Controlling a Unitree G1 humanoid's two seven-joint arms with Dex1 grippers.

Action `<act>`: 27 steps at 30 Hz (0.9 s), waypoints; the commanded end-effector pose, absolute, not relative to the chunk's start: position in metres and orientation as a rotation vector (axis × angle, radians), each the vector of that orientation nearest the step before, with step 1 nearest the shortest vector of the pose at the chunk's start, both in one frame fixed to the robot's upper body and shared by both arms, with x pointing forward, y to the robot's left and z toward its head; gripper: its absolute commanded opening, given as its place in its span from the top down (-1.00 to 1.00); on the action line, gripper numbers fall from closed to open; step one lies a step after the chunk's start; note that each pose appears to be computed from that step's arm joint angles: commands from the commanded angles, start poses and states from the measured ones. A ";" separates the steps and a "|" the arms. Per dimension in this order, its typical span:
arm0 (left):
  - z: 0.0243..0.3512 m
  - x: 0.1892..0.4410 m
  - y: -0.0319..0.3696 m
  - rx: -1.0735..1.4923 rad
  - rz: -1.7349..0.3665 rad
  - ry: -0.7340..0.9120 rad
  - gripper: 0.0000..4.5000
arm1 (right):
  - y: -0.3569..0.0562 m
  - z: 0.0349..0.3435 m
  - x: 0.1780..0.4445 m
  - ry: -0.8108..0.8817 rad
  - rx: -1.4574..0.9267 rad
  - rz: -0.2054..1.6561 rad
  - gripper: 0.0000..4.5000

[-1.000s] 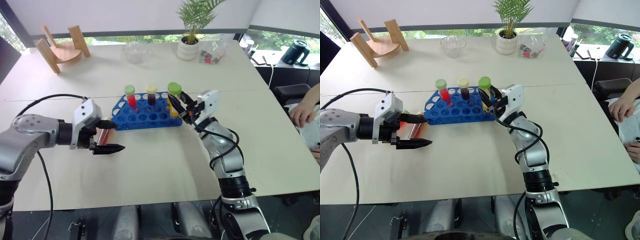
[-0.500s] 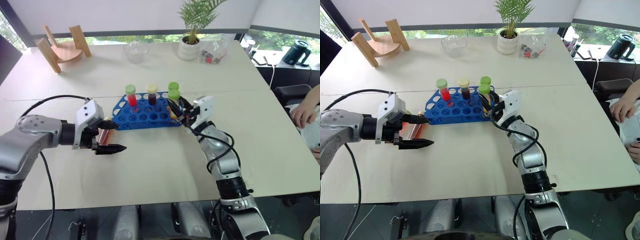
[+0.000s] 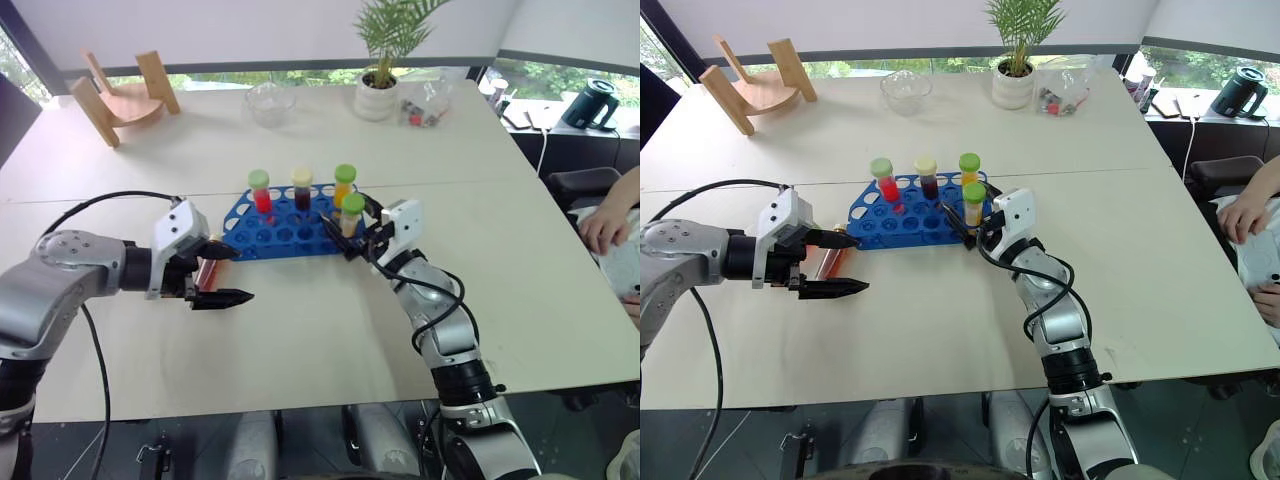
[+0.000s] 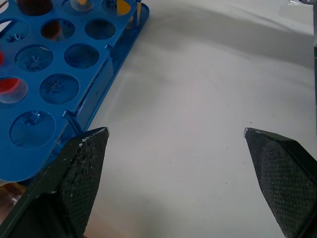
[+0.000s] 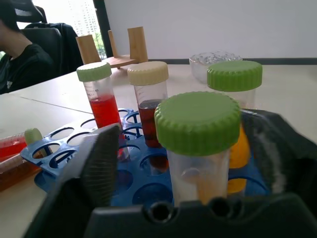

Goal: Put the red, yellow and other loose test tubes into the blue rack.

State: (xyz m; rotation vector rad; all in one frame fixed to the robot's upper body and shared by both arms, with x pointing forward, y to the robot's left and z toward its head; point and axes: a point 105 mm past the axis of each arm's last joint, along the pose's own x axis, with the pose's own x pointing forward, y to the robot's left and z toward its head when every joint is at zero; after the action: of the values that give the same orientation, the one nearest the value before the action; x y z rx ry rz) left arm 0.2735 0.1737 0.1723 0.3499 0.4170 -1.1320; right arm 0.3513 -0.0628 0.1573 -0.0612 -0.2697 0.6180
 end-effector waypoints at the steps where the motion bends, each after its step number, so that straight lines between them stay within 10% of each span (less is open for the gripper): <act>1: 0.185 0.284 0.182 0.385 -1.049 0.356 -1.00 | -0.065 0.184 0.337 -0.351 -0.115 0.670 -0.95; 5: 0.207 0.306 0.215 0.449 -0.846 0.398 -1.00 | -0.086 0.230 0.299 -0.273 -0.263 1.002 -0.95; 11: 0.200 0.312 0.224 0.293 -0.729 0.669 -1.00 | -0.079 0.204 0.236 0.136 -0.237 1.467 -0.95; 27: 0.144 0.323 0.222 0.156 -0.493 1.103 -1.00 | -0.040 0.192 0.233 0.070 -0.203 1.515 -0.95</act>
State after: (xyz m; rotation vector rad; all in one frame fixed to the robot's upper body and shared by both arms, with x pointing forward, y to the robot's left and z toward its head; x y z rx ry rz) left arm 0.3172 0.2201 0.1384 0.1455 1.1086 -0.5339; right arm 0.2343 -0.0443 0.1821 -0.1834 0.1222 1.5139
